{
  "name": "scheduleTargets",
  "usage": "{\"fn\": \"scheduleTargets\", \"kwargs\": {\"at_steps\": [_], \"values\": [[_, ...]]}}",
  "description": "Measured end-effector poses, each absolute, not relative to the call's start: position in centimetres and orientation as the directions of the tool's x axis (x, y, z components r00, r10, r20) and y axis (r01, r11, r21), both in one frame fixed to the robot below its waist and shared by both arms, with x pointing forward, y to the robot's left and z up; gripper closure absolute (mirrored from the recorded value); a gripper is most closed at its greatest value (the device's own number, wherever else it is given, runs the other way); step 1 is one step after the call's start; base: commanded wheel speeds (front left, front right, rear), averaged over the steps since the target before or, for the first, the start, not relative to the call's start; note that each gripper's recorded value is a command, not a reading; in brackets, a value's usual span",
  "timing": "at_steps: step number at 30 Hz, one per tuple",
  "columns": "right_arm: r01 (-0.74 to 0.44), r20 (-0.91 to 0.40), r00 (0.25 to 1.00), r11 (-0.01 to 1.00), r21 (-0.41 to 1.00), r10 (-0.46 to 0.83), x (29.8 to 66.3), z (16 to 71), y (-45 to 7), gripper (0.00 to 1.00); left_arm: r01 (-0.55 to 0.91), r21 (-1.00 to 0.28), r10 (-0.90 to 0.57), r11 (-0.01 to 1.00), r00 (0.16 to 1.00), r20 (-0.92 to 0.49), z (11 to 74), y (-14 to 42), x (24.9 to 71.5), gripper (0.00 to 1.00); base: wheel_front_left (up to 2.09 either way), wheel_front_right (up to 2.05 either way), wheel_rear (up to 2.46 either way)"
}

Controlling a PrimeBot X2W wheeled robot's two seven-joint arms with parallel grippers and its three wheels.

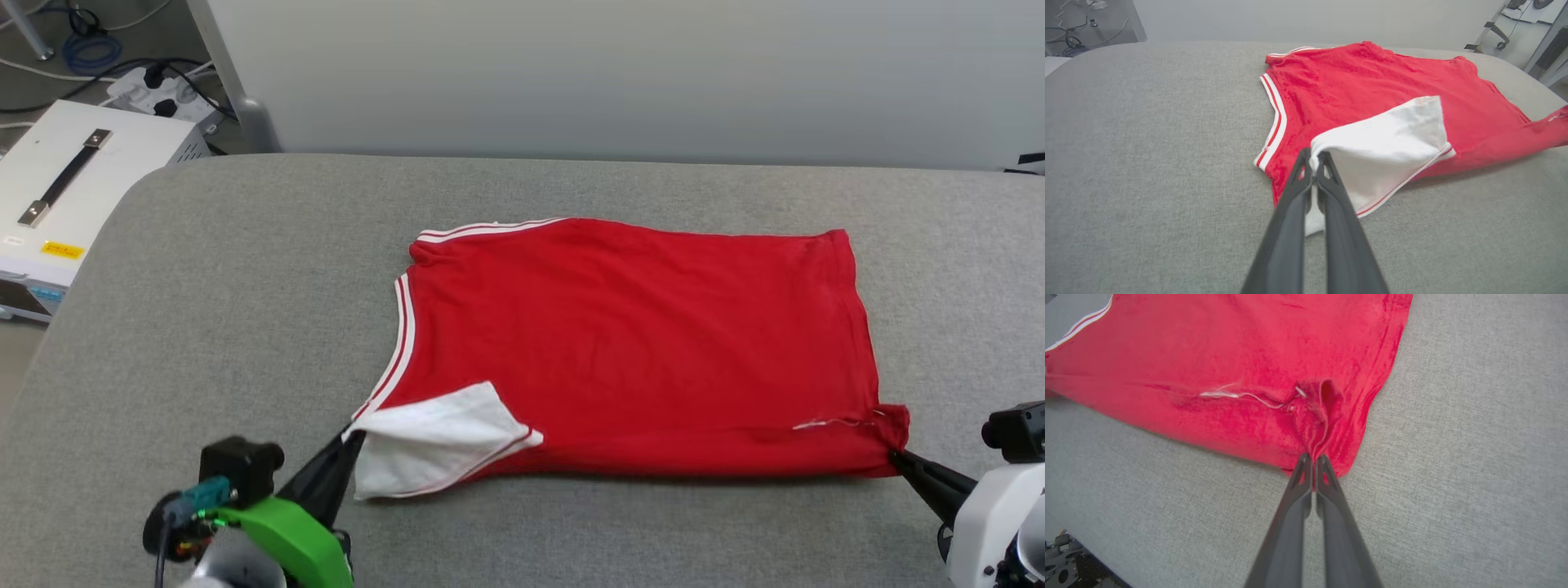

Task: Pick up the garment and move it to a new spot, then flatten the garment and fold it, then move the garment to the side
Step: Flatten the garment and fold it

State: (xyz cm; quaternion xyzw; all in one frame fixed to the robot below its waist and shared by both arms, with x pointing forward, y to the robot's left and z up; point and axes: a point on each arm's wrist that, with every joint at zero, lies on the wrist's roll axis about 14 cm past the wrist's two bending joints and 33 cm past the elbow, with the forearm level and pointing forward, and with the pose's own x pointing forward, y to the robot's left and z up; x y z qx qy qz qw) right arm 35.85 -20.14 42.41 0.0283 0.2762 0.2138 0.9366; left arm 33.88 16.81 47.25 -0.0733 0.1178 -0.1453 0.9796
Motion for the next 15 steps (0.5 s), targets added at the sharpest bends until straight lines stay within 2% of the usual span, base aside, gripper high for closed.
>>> {"fn": "scheduleTargets", "kwargs": {"at_steps": [5,6,15], "values": [[-0.384,-0.483,0.771,0.908,0.169,0.416,37.8,42.9,-19.9,1.00,0.323,-0.093,-0.336,0.942,0.921,-0.199,48.5,16.8,38.5,1.00,0.00,0.00,0.00],[-0.379,-0.464,0.785,0.911,0.163,0.410,39.5,43.5,-19.9,1.00,0.346,-0.051,-0.349,0.937,0.913,-0.210,48.6,17.0,41.2,1.00,0.00,0.00,0.00],[-0.333,-0.483,0.792,0.927,0.172,0.375,42.6,41.9,-20.3,1.00,0.380,-0.025,-0.367,0.924,0.869,-0.332,44.7,16.5,46.6,1.00,0.00,0.00,0.00]]}}
